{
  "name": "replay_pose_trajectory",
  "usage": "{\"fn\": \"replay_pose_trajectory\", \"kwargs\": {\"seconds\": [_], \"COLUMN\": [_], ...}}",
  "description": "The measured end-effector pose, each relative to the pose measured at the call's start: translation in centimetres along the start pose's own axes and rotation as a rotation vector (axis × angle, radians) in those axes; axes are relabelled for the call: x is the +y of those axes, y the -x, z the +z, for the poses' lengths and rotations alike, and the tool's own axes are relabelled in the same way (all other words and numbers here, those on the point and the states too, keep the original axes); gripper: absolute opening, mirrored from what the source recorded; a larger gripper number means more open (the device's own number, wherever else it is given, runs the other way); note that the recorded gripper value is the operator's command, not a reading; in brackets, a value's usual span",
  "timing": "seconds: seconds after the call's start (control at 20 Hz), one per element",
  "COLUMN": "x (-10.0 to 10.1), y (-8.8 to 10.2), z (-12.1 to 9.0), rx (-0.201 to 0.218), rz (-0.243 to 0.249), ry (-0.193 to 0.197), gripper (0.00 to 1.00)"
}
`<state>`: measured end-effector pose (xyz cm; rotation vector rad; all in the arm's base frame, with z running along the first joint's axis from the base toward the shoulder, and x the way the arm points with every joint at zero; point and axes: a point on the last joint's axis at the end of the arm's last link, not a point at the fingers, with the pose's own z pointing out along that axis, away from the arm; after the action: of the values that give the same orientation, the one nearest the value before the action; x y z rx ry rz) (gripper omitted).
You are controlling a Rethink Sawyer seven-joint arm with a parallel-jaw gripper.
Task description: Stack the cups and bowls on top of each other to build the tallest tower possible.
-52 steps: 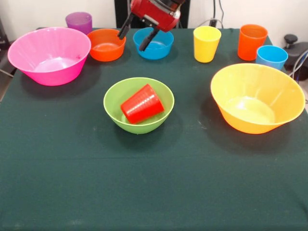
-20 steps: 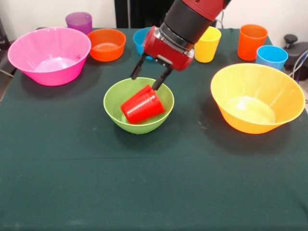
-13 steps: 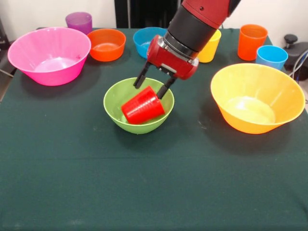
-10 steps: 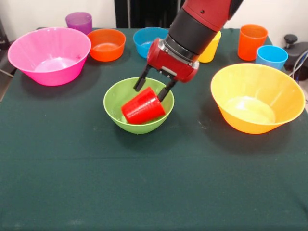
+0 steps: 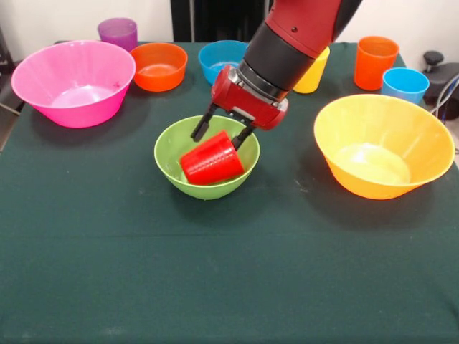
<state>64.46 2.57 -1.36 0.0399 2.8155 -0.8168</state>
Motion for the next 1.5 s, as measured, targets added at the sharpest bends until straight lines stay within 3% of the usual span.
{"fn": "replay_pose_trajectory", "kwargs": {"seconds": [1.5], "x": [-1.3], "y": [-0.5], "z": [1.2], "rx": [0.017], "rz": [0.005], "ry": [-0.022], "gripper": [1.0]}}
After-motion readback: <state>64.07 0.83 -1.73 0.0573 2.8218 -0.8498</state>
